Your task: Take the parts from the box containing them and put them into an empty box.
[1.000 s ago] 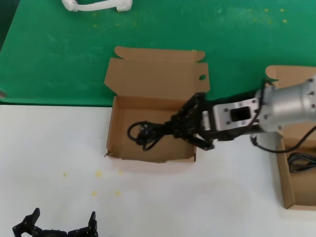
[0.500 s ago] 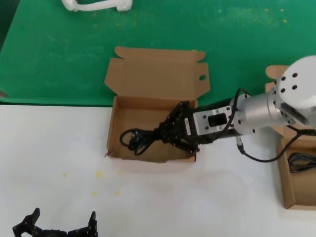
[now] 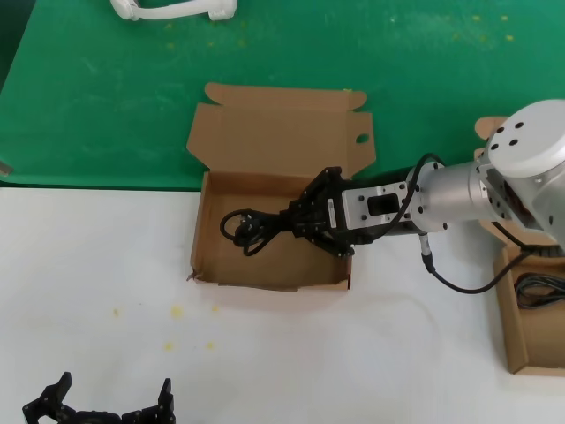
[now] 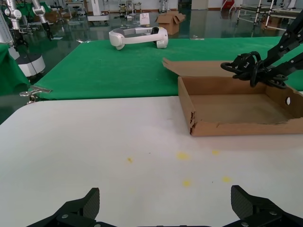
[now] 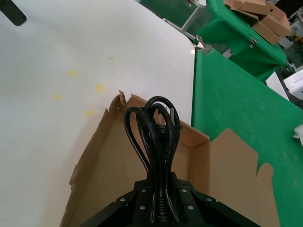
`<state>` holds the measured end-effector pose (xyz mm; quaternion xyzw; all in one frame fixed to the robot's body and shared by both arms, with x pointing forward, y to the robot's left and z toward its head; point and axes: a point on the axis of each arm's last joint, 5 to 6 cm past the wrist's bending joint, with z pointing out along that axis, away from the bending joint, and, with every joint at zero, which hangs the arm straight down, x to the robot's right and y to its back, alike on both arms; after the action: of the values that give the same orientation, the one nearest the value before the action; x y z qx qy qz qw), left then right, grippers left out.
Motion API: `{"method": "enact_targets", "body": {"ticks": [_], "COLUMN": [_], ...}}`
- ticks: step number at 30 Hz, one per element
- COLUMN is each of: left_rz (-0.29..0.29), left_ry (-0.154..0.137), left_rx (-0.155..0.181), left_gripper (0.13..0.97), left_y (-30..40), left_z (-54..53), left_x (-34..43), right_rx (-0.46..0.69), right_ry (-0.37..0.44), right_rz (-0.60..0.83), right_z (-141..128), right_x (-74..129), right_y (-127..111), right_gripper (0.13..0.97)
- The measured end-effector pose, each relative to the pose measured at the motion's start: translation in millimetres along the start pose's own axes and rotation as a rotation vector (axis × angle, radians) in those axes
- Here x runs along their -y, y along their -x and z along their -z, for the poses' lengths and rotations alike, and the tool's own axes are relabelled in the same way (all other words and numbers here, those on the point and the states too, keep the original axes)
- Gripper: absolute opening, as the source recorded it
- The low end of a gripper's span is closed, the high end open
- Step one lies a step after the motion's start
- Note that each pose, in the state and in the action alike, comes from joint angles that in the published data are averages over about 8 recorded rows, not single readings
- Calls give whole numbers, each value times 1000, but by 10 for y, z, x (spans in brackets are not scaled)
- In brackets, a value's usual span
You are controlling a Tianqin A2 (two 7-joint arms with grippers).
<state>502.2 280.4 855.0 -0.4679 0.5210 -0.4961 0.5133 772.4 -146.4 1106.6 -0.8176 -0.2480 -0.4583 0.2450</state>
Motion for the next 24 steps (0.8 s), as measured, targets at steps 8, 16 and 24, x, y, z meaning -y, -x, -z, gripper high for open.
{"method": "enact_targets", "body": {"ticks": [8,16,24], "left_rz": [0,0,0], "left_ry": [0,0,0], "left_rx": [0,0,0], "left_gripper": [966,966,966], "left_y": [0,0,0], "left_z": [0,0,0], "left_x": [0,0,0], "right_rx": [-10,-17,-63], "right_ry": [1,-34,-60], "right_rz": [-17,-45,-86], "right_z": [32,100,363], "right_x": [-65,-114,-243], "right_y": [6,-6,-59], "right_gripper": [230,290,399]}}
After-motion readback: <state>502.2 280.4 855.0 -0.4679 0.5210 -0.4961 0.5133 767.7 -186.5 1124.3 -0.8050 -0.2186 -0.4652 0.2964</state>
